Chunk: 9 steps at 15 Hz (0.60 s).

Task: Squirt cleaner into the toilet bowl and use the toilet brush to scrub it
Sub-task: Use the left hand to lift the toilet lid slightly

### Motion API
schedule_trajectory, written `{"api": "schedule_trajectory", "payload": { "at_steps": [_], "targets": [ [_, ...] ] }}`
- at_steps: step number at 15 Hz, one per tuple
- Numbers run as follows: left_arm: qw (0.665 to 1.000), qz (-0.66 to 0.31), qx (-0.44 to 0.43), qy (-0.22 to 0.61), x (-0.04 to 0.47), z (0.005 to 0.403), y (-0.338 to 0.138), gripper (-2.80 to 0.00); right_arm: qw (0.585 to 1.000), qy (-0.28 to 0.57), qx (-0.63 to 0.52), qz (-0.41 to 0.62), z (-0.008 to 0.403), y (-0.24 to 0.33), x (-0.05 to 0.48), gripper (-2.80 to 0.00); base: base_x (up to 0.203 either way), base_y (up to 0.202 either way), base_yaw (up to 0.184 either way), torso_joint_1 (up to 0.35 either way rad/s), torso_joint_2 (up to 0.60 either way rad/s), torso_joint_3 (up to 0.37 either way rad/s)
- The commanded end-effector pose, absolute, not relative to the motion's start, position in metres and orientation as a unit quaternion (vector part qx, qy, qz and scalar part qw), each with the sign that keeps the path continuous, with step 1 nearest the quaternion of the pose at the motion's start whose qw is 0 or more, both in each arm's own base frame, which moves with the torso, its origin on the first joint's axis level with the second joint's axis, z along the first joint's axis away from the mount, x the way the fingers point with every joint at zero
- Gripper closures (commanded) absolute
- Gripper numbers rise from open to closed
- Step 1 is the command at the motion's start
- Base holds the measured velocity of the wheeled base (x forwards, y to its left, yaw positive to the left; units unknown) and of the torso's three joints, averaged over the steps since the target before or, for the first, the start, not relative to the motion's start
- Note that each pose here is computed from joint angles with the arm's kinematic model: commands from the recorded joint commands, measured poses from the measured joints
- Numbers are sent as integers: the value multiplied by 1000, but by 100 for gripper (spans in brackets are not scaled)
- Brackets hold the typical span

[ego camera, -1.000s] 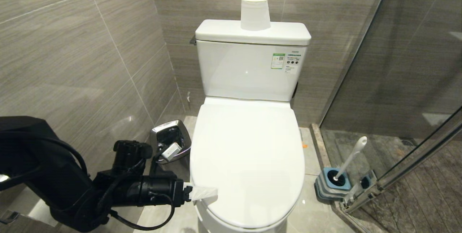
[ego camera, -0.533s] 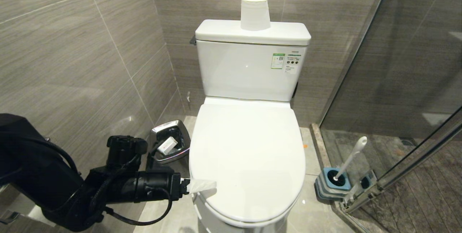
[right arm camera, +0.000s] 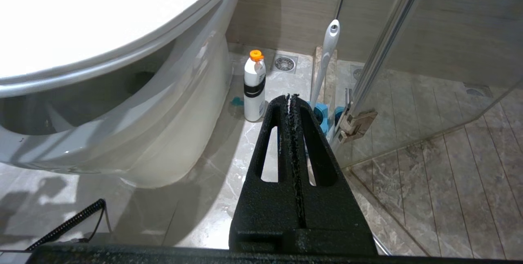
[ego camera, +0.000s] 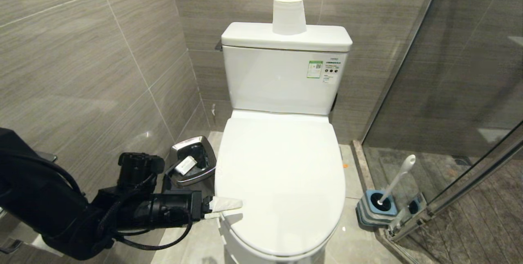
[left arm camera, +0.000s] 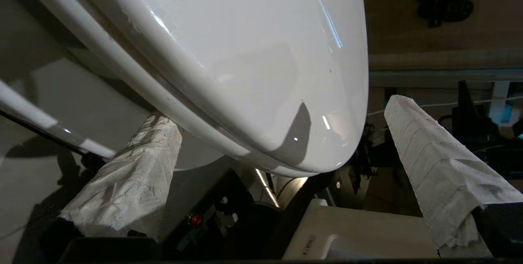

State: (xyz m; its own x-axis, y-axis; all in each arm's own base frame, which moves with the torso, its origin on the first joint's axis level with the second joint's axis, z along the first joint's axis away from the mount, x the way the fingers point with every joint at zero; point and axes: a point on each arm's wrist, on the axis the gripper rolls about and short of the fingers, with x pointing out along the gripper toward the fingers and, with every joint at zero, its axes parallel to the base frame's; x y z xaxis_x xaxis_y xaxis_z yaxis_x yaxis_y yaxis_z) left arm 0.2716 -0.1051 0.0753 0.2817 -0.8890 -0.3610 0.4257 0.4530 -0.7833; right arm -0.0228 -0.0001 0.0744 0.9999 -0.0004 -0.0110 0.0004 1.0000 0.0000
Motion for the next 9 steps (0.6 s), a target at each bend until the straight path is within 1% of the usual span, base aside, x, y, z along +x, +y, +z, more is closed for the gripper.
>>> {"api": "schedule_trajectory", "payload": {
  "at_steps": [1,3,5,9],
  "targets": [
    [738,-426,-318,416,278,82,-107,-280,1000,6,0,0,74,0,-23,0,0,0,0,0,0,0],
    [729,-414,-343,423,282,87,-111,-280,1000,5,0,0,74,0,-23,0,0,0,0,0,0,0],
    [722,-413,-349,431,282,86,-116,-280,1000,5,0,0,74,0,-23,0,0,0,0,0,0,0],
    [722,-412,-355,427,283,90,-115,-280,1000,6,0,0,74,0,-23,0,0,0,0,0,0,0]
  ]
}}
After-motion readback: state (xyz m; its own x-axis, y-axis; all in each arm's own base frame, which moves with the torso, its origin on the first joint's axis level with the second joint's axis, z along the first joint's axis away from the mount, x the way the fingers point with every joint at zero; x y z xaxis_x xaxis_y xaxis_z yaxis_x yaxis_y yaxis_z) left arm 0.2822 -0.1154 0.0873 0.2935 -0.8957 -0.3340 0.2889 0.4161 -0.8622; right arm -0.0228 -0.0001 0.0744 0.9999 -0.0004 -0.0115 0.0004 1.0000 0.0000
